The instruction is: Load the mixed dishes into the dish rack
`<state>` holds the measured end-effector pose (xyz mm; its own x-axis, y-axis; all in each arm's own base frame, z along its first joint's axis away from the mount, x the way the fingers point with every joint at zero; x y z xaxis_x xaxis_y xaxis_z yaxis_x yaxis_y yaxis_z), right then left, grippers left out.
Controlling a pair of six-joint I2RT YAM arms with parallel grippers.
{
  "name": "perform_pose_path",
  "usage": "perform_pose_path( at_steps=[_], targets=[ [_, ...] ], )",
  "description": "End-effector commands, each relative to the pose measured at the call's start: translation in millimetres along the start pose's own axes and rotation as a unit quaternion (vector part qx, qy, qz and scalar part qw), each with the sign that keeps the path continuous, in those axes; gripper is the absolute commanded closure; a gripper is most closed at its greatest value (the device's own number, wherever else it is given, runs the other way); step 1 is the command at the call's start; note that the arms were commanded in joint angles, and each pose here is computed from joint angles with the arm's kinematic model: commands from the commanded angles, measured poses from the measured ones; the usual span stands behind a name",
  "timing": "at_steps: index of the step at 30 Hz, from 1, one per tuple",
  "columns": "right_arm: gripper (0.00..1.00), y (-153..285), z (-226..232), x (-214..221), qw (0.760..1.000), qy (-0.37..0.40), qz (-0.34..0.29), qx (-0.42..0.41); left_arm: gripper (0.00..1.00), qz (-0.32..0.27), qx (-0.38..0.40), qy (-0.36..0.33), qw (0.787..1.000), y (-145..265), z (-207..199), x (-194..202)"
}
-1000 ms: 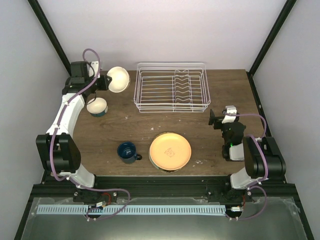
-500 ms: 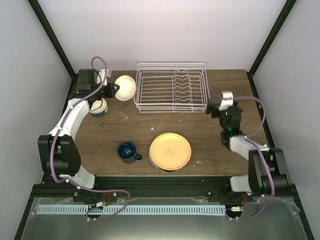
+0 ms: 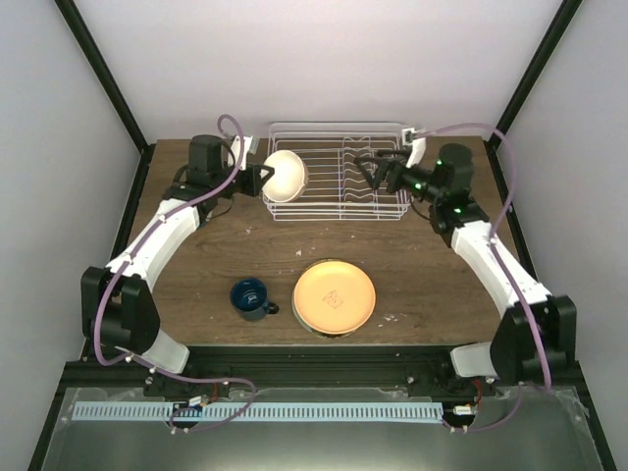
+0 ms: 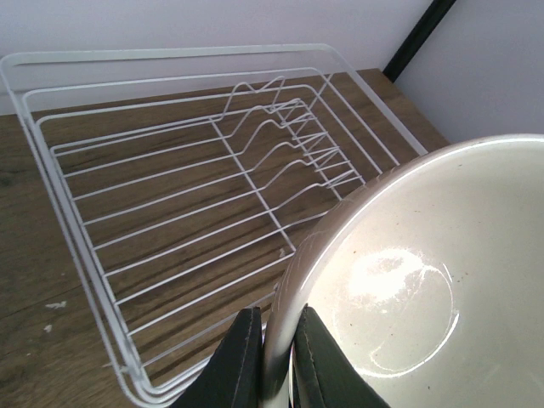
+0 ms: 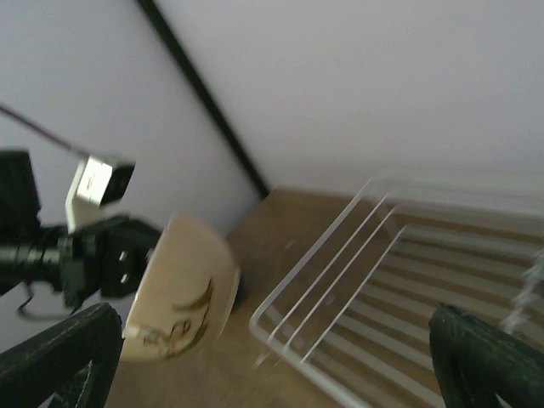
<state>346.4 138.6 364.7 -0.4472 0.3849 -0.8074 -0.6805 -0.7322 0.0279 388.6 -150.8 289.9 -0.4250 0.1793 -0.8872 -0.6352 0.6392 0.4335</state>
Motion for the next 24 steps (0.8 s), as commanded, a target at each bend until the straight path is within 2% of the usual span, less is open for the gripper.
perform_pose_path(
  at_steps=[1, 6, 13, 24],
  targets=[
    [0.00, -18.3, 13.5, 40.6, 0.981, -0.096, 0.135, -0.103, 1.00, -0.059, 0.033, -0.011, 0.998, 0.2, -14.6, -23.6],
    [0.00, -37.1, 16.6, 60.7, 0.960, -0.135, 0.189, -0.155, 1.00, -0.055, 0.048, -0.019, 0.997, -6.9, -28.5, -21.9],
    [0.00, -54.1, 20.6, 75.3, 0.939, -0.161, 0.230, -0.200, 1.00, -0.047, 0.054, -0.014, 0.997, -15.2, -30.6, -13.7],
    [0.00, -80.2, 21.6, 89.5, 0.927, -0.168, 0.256, -0.215, 1.00, -0.035, 0.066, -0.017, 0.997, -30.4, -41.6, -7.1]
  ],
)
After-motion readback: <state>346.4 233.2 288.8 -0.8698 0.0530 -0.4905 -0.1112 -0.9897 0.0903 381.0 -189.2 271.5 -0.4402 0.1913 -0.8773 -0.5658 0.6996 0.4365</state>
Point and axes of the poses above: each gripper's point midway between its finger pads, its own y axis back along the fingers, its own z axis along the line the jaws close on, x = y × z, the point moved 6 cm from there along y, back along the fingers, and after that the axes turned 13 degrees about -y, right-handed, at the moved point
